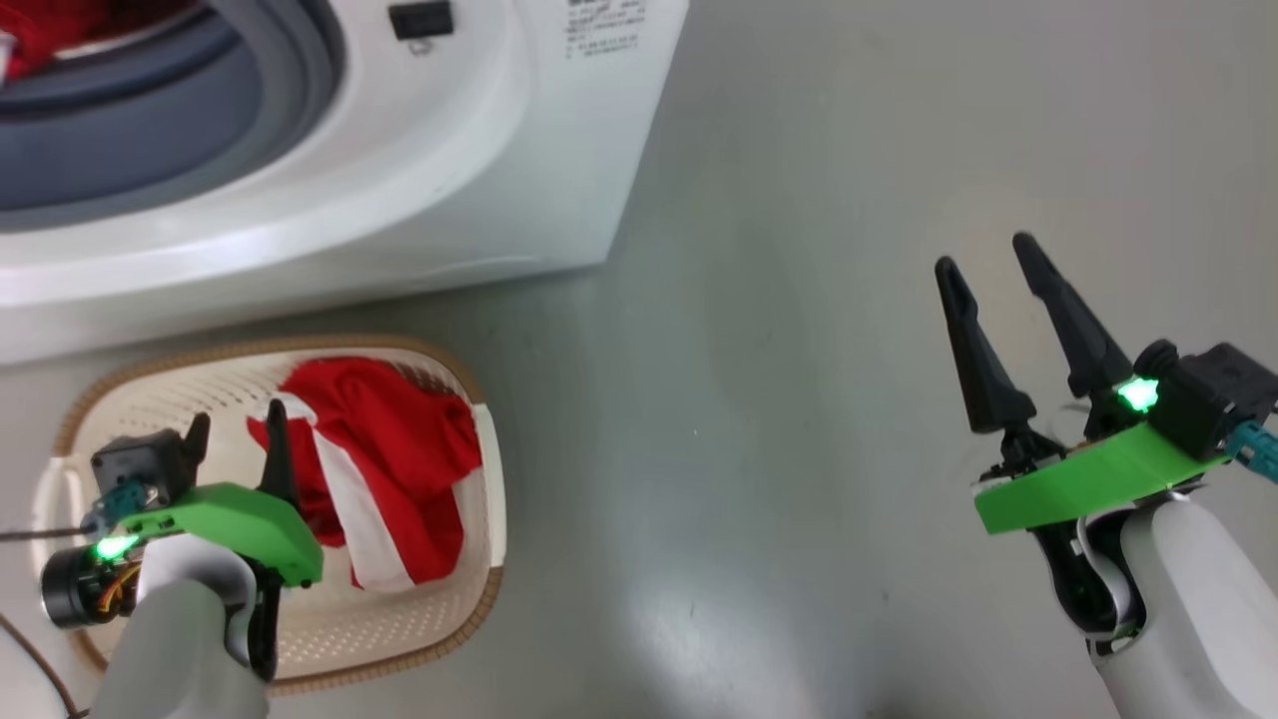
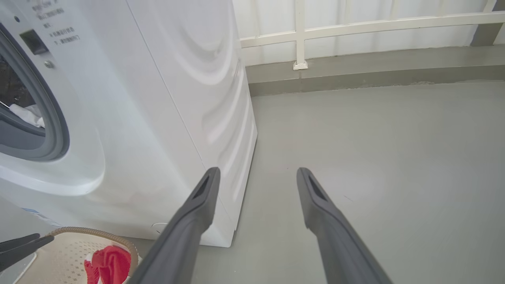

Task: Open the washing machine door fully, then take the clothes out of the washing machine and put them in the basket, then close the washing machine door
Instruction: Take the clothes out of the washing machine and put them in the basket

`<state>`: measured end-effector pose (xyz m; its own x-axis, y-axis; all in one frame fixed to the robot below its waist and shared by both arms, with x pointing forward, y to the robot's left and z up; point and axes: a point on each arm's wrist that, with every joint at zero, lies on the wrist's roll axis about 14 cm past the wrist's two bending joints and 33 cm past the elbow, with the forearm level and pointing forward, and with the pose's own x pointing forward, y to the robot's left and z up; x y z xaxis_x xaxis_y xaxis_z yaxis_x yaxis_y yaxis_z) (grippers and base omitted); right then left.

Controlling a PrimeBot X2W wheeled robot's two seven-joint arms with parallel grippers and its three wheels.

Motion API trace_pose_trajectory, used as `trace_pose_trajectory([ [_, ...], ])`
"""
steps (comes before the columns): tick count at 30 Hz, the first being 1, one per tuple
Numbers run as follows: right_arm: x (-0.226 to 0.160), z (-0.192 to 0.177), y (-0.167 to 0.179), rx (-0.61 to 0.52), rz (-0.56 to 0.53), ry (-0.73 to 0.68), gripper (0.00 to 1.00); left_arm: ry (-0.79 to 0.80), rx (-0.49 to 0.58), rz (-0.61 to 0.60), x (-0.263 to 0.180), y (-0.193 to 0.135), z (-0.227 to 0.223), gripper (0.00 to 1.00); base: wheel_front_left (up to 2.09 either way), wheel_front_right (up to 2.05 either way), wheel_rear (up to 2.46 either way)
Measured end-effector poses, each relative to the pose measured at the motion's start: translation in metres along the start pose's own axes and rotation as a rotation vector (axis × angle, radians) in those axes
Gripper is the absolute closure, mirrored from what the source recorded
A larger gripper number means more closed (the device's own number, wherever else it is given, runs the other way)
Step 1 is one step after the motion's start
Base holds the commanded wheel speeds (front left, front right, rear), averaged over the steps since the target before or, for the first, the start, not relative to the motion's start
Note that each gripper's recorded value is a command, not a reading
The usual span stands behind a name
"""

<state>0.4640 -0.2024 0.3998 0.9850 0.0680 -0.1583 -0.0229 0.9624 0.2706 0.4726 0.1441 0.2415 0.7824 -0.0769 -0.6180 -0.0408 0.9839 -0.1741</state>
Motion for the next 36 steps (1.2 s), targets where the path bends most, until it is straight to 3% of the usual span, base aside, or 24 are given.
trace_pose_trajectory([
  [20,-0.045,0.040,0.011,-0.002,0.012,-0.082,0.00,-0.401,0.018,-0.022,-0.088,0.001,0.107,0.00,0.00,0.00,0.00],
  [36,-0.085,0.052,0.010,0.006,-0.006,-0.118,0.00,-0.565,0.052,-0.048,-0.154,-0.002,0.134,0.00,0.00,0.00,0.00],
])
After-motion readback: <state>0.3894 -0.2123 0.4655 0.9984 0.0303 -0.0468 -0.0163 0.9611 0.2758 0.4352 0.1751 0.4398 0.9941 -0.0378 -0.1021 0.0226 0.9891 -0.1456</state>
